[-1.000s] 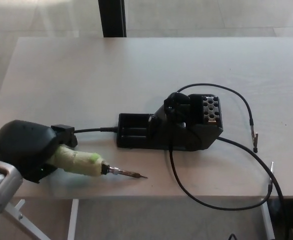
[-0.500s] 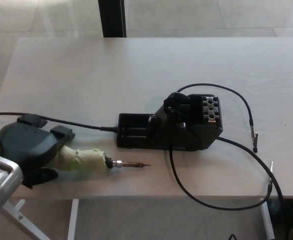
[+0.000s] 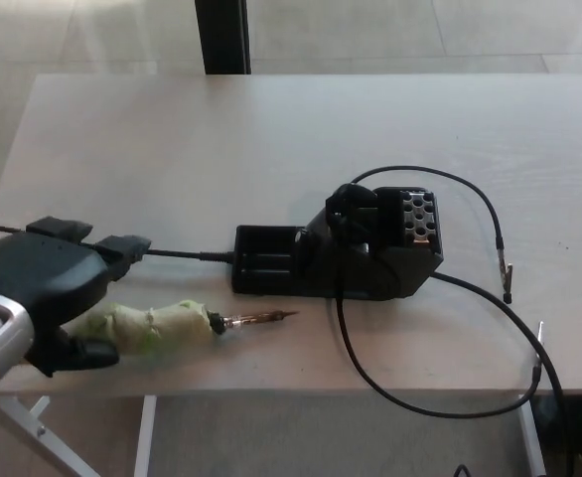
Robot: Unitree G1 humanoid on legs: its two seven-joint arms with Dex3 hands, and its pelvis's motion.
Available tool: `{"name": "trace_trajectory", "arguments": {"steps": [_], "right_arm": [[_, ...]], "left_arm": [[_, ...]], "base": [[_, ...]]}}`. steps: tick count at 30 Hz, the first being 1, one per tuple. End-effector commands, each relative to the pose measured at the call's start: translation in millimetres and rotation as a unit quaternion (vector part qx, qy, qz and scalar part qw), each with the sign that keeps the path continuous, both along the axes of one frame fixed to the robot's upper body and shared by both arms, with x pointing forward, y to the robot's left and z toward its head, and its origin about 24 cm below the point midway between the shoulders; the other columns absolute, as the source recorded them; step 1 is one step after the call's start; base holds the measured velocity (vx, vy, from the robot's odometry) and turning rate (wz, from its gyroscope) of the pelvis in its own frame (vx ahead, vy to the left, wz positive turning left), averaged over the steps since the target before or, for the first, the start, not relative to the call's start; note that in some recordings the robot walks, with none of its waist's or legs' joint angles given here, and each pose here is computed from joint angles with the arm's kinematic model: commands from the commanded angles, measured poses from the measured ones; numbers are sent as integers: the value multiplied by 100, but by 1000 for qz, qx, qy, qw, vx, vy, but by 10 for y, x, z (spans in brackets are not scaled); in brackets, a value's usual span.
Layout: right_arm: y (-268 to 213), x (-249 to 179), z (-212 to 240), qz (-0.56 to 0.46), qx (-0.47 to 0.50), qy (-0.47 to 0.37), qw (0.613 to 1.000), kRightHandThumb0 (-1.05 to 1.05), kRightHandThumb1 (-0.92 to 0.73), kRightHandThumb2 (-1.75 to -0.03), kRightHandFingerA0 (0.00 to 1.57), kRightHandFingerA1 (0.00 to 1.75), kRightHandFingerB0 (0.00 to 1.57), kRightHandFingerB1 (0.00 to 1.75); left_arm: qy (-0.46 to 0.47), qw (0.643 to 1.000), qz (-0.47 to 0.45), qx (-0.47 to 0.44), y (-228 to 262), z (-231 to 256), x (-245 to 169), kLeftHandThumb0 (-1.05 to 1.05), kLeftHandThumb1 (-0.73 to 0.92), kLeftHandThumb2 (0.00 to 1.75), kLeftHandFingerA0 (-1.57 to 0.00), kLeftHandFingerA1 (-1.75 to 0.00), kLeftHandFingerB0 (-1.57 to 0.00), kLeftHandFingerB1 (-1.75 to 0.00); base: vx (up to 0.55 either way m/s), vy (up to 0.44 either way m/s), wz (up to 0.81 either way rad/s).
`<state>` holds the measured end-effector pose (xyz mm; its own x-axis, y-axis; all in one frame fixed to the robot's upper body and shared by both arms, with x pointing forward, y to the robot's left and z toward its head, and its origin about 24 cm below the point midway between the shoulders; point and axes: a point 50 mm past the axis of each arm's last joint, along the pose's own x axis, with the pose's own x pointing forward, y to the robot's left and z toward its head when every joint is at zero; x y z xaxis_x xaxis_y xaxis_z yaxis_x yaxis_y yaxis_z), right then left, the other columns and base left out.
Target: Use the left hand of the robot to grab the soldering gun kept on the middle of the table and pull it out of its base and keep it on the left side of the base
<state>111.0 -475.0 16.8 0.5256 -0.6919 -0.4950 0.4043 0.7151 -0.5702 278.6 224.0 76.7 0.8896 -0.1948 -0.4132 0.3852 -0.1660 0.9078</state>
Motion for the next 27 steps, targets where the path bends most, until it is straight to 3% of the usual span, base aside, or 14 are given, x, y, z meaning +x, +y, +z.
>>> {"name": "trace_trajectory", "arguments": {"steps": [1,2,3,4,5,6,7,10,14,19,22,23,25,27], "right_arm": [[-82,-75,78,-29,1,-8,1000,-105,-56,-97,70,77,27,36],[-84,-78,80,-28,0,-7,1000,-105,-55,-99,69,76,25,36],[-83,-78,80,-26,-1,-6,1000,-105,-56,-98,68,75,26,36],[-83,-79,79,-27,-1,-5,1000,-105,-56,-99,69,73,25,35],[-84,-82,78,-28,-2,-5,1000,-105,-56,-99,69,73,25,35],[-83,-84,75,-28,-1,-5,1000,-105,-57,-97,67,71,26,35],[-83,-86,73,-31,-1,-4,1000,-105,-57,-98,68,72,27,35],[-81,-101,63,-32,-1,-4,999,-105,-57,-97,68,76,28,36],[-82,-114,53,-38,1,-4,999,-105,-58,-98,69,74,29,36],[-75,-106,46,-35,0,-1,999,-105,-59,-98,71,74,30,35],[-75,-106,47,-35,1,-3,999,-105,-59,-98,69,72,28,35],[-76,-104,49,-37,3,-5,999,-105,-60,-98,68,73,29,36],[-67,-111,29,-36,5,-3,999,-105,-60,-97,69,71,29,36],[-63,-117,22,-37,5,-3,999,-105,-60,-98,70,72,30,36]], "left_arm": [[247,940,17,-235,322,1092,-226,-80,55,95,-3,-30,-12,-38],[252,937,16,-243,341,1122,-240,-73,71,61,-14,-44,-20,-31],[264,928,20,-263,396,1204,-275,-71,71,61,-24,-46,-23,-33],[273,919,26,-284,453,1278,-313,-70,56,96,-34,-60,-19,-47],[276,915,25,-294,480,1310,-332,-70,56,96,-34,-60,-19,-47],[278,910,30,-306,577,1467,-409,-55,54,100,-47,-65,-28,-53],[274,908,35,-314,615,1544,-456,-58,72,62,-55,-59,-47,-47],[266,893,40,-360,796,1811,-654,-64,69,61,-63,-89,-58,-64],[211,885,39,-412,1009,1966,-876,-59,68,61,-63,-95,-58,-68],[81,836,93,-534,1655,1895,-1339,-56,73,61,-60,-88,-55,-60],[12,827,154,-541,1862,1812,-1535,-59,74,62,-71,-90,-58,-57],[-46,798,196,-568,2020,1681,-1660,-51,74,62,-67,-77,-56,-47],[-193,699,308,-616,2299,1357,-1904,-51,70,61,-66,-54,-51,-43],[-227,677,332,-616,2357,1265,-1935,-48,73,62,-67,-49,-53,-40]], "base": [[0,0,0],[0,0,0],[0,0,0],[0,0,0],[0,0,0],[0,0,0],[0,0,0],[0,0,0],[0,0,0],[0,0,0],[0,0,0],[0,0,0],[0,0,0],[0,0,0]]}}
